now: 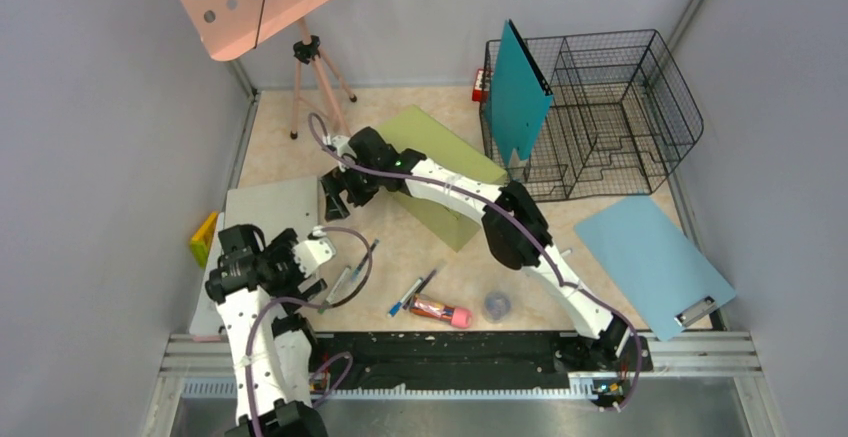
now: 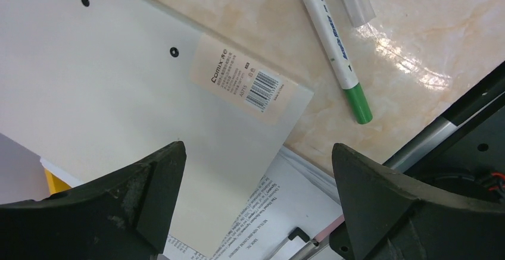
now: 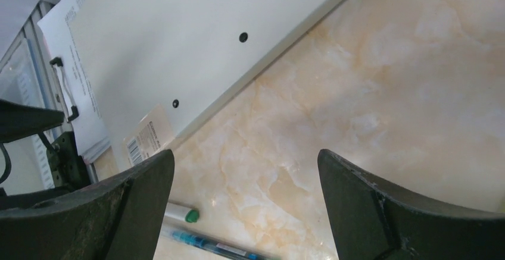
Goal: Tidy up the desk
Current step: Pick up the folder from the corner of the board.
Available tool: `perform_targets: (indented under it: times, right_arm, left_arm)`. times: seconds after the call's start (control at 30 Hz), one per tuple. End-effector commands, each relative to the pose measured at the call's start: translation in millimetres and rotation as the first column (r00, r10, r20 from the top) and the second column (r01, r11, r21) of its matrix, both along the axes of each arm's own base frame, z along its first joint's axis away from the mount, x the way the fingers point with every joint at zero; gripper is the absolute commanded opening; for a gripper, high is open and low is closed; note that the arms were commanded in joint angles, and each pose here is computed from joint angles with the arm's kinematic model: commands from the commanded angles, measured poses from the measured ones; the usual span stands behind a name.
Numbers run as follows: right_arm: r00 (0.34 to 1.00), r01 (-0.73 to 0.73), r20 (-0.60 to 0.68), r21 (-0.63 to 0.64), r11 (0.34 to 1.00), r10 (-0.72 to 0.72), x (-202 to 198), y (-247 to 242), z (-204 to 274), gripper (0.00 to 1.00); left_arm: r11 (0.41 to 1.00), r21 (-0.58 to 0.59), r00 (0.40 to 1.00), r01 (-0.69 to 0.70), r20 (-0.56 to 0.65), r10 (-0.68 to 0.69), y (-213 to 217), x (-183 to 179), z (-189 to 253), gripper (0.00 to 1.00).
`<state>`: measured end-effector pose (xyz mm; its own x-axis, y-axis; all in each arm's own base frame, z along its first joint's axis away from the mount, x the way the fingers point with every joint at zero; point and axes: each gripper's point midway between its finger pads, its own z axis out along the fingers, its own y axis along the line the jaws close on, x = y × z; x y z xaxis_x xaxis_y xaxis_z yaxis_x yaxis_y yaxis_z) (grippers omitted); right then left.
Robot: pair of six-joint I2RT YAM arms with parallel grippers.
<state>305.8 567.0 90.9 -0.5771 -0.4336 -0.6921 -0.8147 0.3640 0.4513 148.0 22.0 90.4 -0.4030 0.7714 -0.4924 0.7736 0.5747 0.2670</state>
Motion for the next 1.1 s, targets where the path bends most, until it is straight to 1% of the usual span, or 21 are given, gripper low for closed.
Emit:
perform_targets:
  times: [0.0, 0.1, 0.2, 0.33, 0.47, 0.6, 0.8, 0.97, 1.07]
  right_arm:
    - [1.0, -0.001, -0.016, 0.053, 0.999, 0.002, 1, -3, 26, 0.89]
    - [0.999, -0.008, -0.033, 0.054, 0.999, 0.01, -1, -3, 24, 0.89]
    - [0.998, -0.018, -0.053, 0.06, 0.998, 0.021, -5, -3, 23, 0.89]
    - [0.996, -0.03, -0.082, 0.059, 0.998, 0.035, -11, -4, 17, 0.89]
    - [0.994, -0.038, -0.097, 0.057, 0.998, 0.044, -14, -5, 15, 0.89]
    - [0.995, -0.041, -0.09, 0.066, 0.997, 0.046, -13, -4, 20, 0.89]
    - [0.994, -0.04, -0.097, 0.06, 0.997, 0.046, -14, -4, 18, 0.89]
    - [0.994, -0.04, -0.101, 0.056, 0.998, 0.046, -15, -5, 16, 0.89]
    - [0.994, -0.039, -0.102, 0.055, 0.998, 0.045, -14, -5, 15, 0.89]
  left_arm:
    - [0.997, 0.059, 0.997, 0.059, -0.061, -0.055, -2, -9, -14, 0.98]
    - [0.991, 0.095, 0.993, 0.092, -0.086, -0.084, -4, -13, -20, 0.98]
    - [0.986, 0.131, 0.992, 0.108, -0.078, -0.099, -3, -9, -26, 0.98]
    - [0.973, 0.196, 0.992, 0.123, -0.056, -0.114, 2, -2, -37, 0.98]
    - [0.952, 0.276, 0.99, 0.136, -0.004, -0.14, 9, 4, -45, 0.98]
    - [0.933, 0.333, 0.989, 0.14, 0.003, -0.149, 18, 3, -53, 0.96]
    - [0.931, 0.345, 0.989, 0.119, 0.042, -0.142, 19, 10, -48, 0.89]
    - [0.929, 0.357, 0.981, 0.101, 0.122, -0.154, 18, 19, -42, 0.83]
    - [0.921, 0.372, 0.974, 0.117, 0.138, -0.18, 18, 19, -46, 0.83]
